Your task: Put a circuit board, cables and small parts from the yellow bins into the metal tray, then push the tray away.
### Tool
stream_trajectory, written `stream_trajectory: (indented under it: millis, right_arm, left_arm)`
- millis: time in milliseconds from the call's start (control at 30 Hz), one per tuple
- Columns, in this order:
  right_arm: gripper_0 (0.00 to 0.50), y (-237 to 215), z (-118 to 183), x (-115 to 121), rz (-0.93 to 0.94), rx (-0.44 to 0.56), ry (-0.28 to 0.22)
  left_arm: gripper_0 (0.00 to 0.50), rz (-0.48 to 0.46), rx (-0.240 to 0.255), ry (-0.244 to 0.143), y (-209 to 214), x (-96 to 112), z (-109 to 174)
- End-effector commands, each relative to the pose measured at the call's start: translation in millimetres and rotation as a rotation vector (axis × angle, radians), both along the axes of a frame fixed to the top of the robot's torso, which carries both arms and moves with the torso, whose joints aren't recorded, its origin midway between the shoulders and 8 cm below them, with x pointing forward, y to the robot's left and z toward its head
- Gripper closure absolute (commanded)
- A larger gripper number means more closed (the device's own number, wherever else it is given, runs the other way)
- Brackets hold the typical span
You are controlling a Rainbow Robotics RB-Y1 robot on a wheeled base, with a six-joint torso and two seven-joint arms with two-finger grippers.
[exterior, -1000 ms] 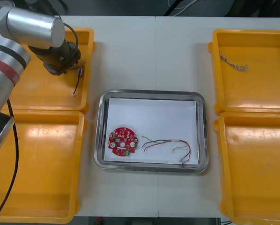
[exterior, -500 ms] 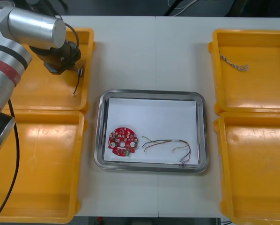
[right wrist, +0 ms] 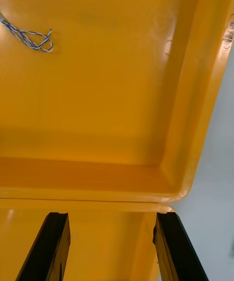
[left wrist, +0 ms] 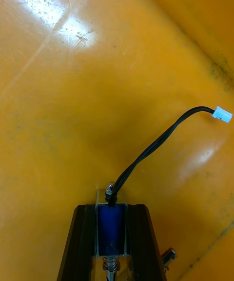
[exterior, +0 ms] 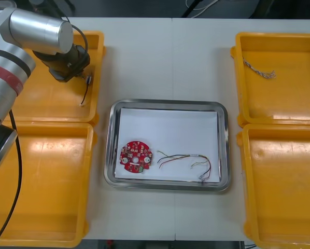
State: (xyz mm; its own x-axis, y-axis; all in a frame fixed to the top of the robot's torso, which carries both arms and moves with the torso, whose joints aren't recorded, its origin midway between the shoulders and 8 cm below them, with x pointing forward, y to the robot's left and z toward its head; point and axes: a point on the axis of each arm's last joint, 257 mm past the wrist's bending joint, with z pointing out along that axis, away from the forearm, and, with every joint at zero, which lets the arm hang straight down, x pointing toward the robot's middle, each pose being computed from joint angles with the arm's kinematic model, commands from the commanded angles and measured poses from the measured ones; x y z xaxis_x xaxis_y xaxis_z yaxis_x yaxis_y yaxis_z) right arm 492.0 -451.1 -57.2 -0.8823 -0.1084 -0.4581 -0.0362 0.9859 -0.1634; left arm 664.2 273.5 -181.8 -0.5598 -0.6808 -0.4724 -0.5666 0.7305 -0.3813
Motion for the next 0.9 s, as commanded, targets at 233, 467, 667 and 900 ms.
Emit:
stream_trajectory:
  millis: [233, 467, 667, 900]
  right_arm:
    - [0.000, 18, 8, 27, -0.006, -0.004, 0.009]
    - [0.000, 27, 3, 50, -0.022, 0.014, -0.019]
    - [0.000, 36, 3, 72, -0.034, 0.060, -0.037]
    - [0.000, 49, -1, 99, -0.030, 0.094, -0.083]
  left_arm:
    - [0.500, 0.046, 0.019, 0.015, 40, -9, 41]
    - [0.500, 0.040, 0.021, 0.053, 62, -27, 65]
    - [0.500, 0.014, 0.041, 0.097, 73, -49, 88]
    - [0.500, -0.031, 0.092, 0.160, 71, -76, 105]
